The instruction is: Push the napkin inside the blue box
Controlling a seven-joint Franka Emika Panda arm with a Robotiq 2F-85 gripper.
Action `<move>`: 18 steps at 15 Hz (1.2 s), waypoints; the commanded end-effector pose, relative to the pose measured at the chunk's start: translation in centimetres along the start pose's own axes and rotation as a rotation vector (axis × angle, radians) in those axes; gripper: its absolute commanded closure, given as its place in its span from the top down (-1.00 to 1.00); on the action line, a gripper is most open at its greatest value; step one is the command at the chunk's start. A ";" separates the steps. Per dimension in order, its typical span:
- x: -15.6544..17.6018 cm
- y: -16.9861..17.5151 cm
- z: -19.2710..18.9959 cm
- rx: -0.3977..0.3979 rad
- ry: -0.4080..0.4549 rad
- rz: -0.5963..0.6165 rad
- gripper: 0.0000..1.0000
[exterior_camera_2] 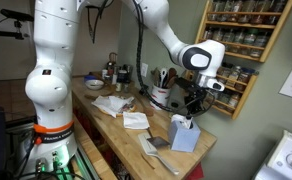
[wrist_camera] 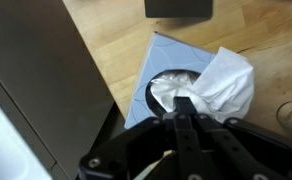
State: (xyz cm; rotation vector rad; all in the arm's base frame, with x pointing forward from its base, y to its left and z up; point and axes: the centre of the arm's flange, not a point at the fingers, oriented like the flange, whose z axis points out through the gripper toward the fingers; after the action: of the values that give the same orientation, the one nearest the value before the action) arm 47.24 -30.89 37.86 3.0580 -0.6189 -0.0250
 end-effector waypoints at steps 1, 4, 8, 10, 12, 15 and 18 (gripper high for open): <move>-3.7 -1.2 -4.1 0.043 0.028 -0.136 -0.98; -6.1 -3.0 -7.5 0.074 0.015 -0.249 -0.96; -8.8 -7.0 -10.8 0.079 -0.020 -0.327 -0.33; -10.0 -8.9 -12.4 0.079 -0.031 -0.343 -0.02; -11.2 -10.6 -13.8 0.087 -0.053 -0.352 0.28; -12.9 -12.8 -15.0 0.052 -0.056 -0.329 0.72; -14.1 -13.7 -15.7 0.042 -0.053 -0.304 1.00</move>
State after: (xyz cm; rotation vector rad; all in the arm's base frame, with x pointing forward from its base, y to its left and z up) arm 41.75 -14.11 53.28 3.1877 -0.0904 -0.0909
